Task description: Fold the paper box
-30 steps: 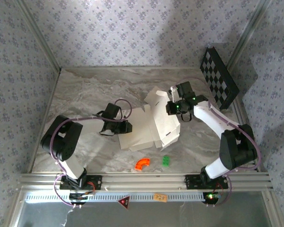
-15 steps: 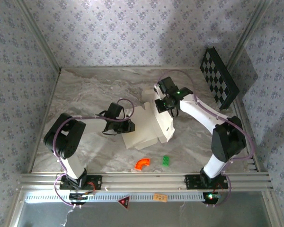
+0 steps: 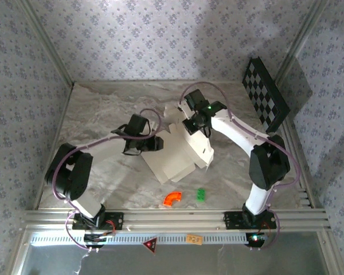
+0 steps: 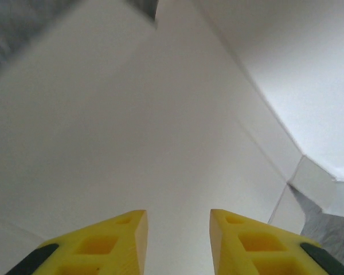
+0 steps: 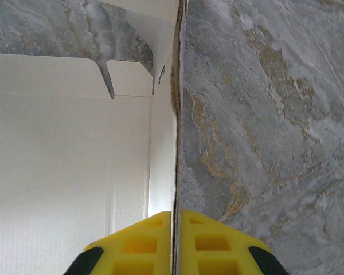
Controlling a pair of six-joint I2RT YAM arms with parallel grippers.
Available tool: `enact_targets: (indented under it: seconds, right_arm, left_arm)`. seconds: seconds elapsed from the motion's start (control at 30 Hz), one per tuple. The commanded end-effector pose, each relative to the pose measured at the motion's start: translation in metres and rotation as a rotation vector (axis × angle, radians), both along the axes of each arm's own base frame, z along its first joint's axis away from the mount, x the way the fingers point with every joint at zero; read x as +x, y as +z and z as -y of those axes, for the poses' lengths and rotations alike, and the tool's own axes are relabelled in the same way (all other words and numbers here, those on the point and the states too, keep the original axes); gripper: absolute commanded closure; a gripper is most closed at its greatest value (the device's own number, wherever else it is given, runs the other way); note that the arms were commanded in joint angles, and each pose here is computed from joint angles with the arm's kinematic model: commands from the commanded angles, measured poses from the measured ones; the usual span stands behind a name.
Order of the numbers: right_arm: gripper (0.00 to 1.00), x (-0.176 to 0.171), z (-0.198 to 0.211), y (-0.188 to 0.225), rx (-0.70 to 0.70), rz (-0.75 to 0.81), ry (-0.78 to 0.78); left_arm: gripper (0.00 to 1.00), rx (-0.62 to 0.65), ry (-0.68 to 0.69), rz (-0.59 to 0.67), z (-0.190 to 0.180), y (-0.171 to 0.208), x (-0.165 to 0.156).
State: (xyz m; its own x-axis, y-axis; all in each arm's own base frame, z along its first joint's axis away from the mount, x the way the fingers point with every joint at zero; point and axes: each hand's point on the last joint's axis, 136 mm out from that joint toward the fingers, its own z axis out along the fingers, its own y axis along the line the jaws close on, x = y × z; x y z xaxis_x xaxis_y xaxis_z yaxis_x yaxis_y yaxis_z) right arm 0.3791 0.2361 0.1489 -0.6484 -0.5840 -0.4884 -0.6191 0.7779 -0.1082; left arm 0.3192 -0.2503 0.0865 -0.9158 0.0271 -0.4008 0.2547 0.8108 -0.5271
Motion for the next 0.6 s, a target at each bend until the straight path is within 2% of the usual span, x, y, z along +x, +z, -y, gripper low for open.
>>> enact_targets:
  seconds: [0.0,0.13,0.3,0.47,0.57]
  right_arm:
    - [1.00,-0.010,0.005,-0.019,-0.099,-0.071,0.128]
    - [1.00,-0.002,0.004,-0.012,-0.119,-0.041,0.180]
    - [1.00,0.004,0.004,-0.010,-0.161,-0.006,0.228]
    - [1.00,0.006,0.001,-0.010,-0.152,-0.003,0.259]
    - [1.00,0.007,0.000,-0.008,-0.134,-0.002,0.256]
  left_arm:
    - [0.61,0.059,0.012,0.063,-0.022,0.024,0.019]
    - [0.52,0.081,-0.023,0.171,-0.031,0.049,0.044]
    - [0.41,0.076,-0.194,0.287,-0.019,0.070,0.067]
    - [0.38,0.127,-0.250,0.398,-0.016,0.075,0.095]
    - [0.38,0.145,-0.255,0.405,-0.018,0.071,0.113]
